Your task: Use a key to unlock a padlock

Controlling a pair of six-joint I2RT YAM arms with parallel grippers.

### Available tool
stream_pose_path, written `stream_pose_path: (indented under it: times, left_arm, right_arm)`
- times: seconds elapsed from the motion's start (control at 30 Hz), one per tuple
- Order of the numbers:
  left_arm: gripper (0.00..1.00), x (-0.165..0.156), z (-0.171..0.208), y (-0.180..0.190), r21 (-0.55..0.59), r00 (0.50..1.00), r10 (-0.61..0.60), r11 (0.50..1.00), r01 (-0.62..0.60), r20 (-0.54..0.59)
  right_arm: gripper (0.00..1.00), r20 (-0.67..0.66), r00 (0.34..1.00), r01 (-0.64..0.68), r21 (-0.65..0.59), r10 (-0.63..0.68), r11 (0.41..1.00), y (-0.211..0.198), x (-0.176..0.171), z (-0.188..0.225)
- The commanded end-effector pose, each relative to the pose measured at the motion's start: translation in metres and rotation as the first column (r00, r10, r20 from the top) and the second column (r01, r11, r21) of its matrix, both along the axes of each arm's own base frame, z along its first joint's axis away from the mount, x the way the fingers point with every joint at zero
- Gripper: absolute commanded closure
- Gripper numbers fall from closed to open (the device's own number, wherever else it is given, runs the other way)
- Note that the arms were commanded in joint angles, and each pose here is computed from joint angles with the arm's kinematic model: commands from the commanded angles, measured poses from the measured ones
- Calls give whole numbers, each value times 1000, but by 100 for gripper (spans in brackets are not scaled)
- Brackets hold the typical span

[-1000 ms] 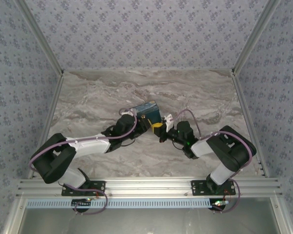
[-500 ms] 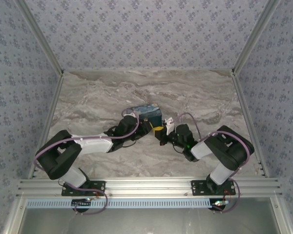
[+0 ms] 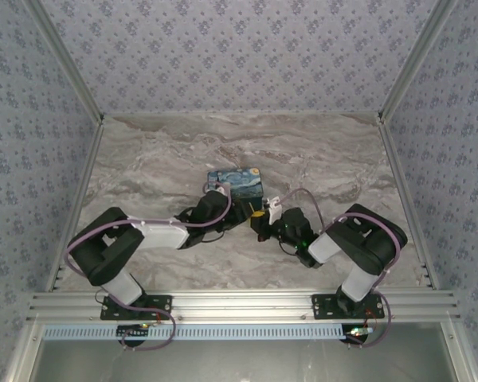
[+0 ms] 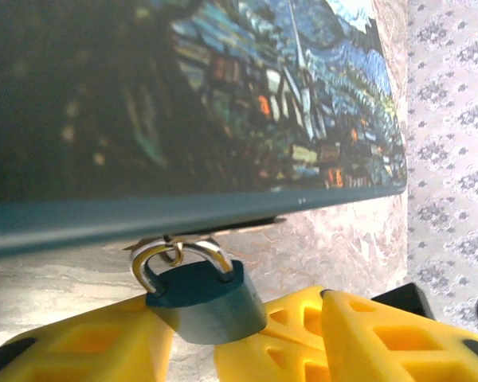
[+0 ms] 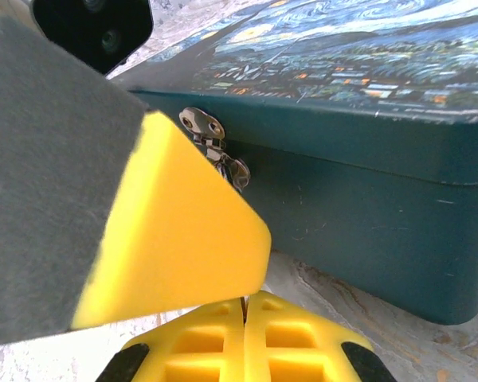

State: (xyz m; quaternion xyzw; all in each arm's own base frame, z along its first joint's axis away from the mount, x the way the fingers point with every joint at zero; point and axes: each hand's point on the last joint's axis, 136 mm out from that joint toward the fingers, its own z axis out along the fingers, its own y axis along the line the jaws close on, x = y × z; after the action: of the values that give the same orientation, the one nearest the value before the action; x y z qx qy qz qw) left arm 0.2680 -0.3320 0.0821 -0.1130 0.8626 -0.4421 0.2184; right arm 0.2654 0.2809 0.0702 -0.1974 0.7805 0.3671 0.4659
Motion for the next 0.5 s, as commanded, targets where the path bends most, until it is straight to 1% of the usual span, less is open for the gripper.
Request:
stream_pose_path:
  times: [0.0,0.13,0.3,0.4,0.47]
  left_arm:
    - [43,1,30,-5,-54,998,-15,998,18,69]
    - [36,0,47,5,-36,994,-8,999,12,111]
    - [26,-1,87,22,-25,974,13,1000,-7,228]
    - [17,0,110,36,-10,954,40,999,-39,296]
    - [14,0,120,45,6,945,47,999,-51,323]
  right_arm:
    - [100,6,1000,11,21,-11,1000,4,-1,0]
    - [100,-12,1000,6,22,-5,1000,8,-3,-5]
    - [100,-20,1000,12,21,-11,1000,10,-3,-8]
    - [100,-22,1000,9,24,-9,1000,13,-3,-8]
    - [100,-25,1000,8,26,-7,1000,14,-3,-9]
